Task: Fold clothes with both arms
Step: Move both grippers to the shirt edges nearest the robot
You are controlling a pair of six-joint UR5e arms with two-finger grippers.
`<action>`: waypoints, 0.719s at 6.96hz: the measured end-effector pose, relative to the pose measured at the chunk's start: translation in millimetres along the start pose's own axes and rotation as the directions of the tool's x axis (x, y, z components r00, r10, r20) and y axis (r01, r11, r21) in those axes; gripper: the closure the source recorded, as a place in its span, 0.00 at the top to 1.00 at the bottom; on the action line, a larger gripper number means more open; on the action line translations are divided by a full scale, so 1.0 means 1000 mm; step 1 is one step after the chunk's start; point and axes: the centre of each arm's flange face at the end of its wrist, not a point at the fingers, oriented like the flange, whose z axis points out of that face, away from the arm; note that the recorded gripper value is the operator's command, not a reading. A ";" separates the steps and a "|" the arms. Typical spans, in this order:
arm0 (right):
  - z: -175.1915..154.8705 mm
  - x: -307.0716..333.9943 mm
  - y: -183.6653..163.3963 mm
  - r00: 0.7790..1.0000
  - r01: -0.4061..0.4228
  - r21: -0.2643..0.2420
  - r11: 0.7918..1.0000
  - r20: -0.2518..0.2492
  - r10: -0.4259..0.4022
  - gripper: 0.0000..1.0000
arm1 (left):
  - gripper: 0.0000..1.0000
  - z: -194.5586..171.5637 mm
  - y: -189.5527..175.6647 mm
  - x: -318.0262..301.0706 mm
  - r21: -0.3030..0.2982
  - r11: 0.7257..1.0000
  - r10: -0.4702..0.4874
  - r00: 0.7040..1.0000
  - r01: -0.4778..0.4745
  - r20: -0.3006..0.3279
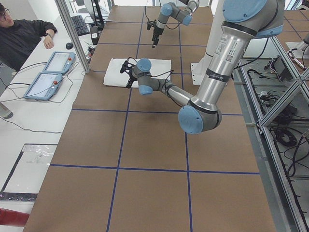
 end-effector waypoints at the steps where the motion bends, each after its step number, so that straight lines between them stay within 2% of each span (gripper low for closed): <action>1: 0.005 0.025 0.025 0.996 -0.060 0.016 0.998 0.074 0.059 1.00 | 1.00 -0.023 0.040 0.024 -0.028 0.998 -0.054 0.998 0.053 -0.020; 2: 0.006 0.036 0.043 0.989 -0.099 0.024 0.995 0.112 0.096 1.00 | 1.00 -0.038 0.076 0.052 -0.055 0.992 -0.111 0.994 0.112 0.015; 3: 0.007 0.035 0.056 0.986 -0.112 0.029 0.993 0.128 0.107 1.00 | 1.00 -0.044 0.108 0.080 -0.082 0.982 -0.164 0.982 0.172 0.090; 4: 0.008 0.032 0.064 0.985 -0.116 0.031 0.993 0.132 0.111 1.00 | 1.00 -0.038 0.139 0.110 -0.109 0.969 -0.201 0.964 0.222 0.171; 5: 0.009 0.030 0.067 0.985 -0.119 0.033 0.992 0.133 0.113 1.00 | 1.00 -0.024 0.166 0.132 -0.129 0.959 -0.218 0.949 0.251 0.226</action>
